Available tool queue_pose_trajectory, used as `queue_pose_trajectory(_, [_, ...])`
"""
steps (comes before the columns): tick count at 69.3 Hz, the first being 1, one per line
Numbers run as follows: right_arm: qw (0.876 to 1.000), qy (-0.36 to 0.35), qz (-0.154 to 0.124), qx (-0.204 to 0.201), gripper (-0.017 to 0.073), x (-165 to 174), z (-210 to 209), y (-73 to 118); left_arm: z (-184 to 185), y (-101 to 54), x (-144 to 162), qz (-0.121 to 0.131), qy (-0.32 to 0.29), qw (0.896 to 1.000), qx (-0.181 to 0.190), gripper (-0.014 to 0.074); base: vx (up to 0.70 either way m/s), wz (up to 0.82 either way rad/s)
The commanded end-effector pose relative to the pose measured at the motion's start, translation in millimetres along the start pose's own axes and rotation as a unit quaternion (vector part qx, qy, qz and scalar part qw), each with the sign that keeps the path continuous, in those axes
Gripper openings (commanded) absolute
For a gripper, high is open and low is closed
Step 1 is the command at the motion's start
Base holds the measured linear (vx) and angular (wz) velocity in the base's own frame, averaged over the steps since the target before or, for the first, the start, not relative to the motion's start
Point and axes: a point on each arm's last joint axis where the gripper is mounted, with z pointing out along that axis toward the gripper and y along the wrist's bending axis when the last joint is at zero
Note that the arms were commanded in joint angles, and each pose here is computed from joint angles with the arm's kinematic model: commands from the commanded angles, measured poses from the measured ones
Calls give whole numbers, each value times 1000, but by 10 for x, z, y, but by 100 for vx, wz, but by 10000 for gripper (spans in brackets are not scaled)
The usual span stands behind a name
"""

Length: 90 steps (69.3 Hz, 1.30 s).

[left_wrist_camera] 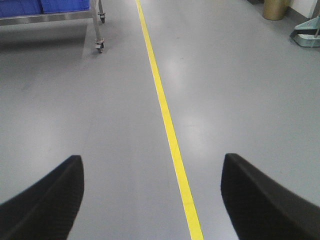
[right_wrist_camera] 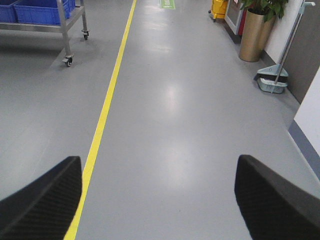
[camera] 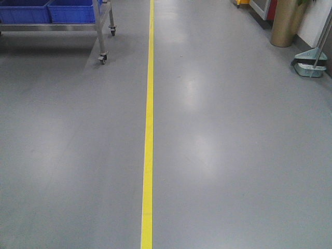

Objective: Move and align brake pads A on conveyor
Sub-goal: 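Drive along the yellow floor line down the corridor, then turn and approach the stainless steel table under the blue bins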

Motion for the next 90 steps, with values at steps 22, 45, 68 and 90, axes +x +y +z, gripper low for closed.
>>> queue_pose_trajectory(22, [999,-42,-4,5,592,-128,-19,-12,-33,-5,-126,-2,-45,999,2,535,56,-3])
queue_pose_trajectory(45, [999,-42,-4,5,592,-128,-19,-12,-33,-5,-126,-2,-45,999,2,535,41,28])
queue_pose_trajectory(68, [999,-42,-4,5,592,-128,-19,-12,-33,-5,-126,-2,-45,999,2,535,35,81])
queue_pose_trajectory(90, [999,-42,-4,6,592,-128,-19,-13,-36,-5,-125,-2,-45,999,2,535,31,108])
